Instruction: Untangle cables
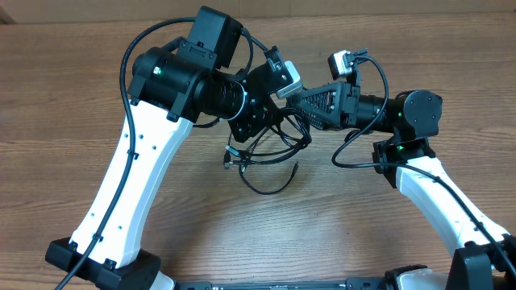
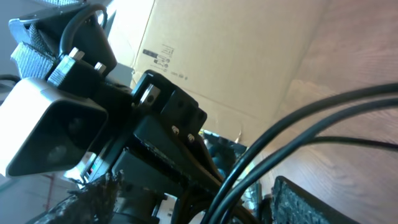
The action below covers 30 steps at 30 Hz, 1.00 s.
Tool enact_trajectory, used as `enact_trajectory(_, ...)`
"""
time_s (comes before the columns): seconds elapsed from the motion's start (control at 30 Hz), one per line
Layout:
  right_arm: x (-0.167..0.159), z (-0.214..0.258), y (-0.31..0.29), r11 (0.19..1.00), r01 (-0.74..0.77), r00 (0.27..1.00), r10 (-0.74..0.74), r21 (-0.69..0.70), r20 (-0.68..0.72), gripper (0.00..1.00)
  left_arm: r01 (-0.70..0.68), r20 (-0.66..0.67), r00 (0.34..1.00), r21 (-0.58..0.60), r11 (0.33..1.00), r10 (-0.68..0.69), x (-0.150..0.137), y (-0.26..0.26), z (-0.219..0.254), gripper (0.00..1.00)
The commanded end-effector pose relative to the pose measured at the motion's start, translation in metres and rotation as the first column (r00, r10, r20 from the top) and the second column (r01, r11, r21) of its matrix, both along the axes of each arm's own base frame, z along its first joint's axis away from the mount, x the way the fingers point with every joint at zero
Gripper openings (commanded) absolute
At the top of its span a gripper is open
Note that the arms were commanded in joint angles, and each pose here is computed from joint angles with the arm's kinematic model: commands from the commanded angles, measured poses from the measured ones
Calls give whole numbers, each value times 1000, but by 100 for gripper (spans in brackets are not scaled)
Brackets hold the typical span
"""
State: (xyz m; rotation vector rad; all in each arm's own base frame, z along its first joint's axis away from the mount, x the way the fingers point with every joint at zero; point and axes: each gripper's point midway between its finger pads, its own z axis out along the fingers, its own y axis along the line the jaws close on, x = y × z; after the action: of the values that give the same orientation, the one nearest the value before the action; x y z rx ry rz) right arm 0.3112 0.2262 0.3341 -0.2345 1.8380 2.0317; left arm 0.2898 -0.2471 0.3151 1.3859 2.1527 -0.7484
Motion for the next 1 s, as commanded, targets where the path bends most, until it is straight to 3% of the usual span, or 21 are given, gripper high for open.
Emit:
enact_trajectory(0.0, 1, 8, -1, 999, 31, 981, -28, -13, 191, 85, -62, -41, 997, -3, 998, 61, 4, 4, 0, 4)
enact_trajectory(0.13, -6, 5, 0, 999, 19, 942, -3, -43, 337, 99, -250, -82, 964, 54, 967, 254, 25, 31, -7, 4)
enact_trajectory(0.23, -3, -5, 1, 997, 26, 932, 3, -72, 363, 100, -368, -128, 920, 48, 929, 371, 40, 52, -6, 4)
enact_trajectory(0.5, 1, -26, 3, 992, 33, 937, 12, -122, 349, 99, -382, -217, 906, -42, 923, 364, 40, 54, 5, 4)
enact_trajectory(0.73, 1, -25, 3, 989, 61, 872, 12, -131, 490, 67, -385, -252, 898, -50, 922, 361, 35, 46, 6, 4)
enact_trajectory(0.97, 4, -25, 2, 988, 82, 859, -4, -130, 511, 52, -399, -266, 888, -47, 916, 374, 35, 46, 6, 4)
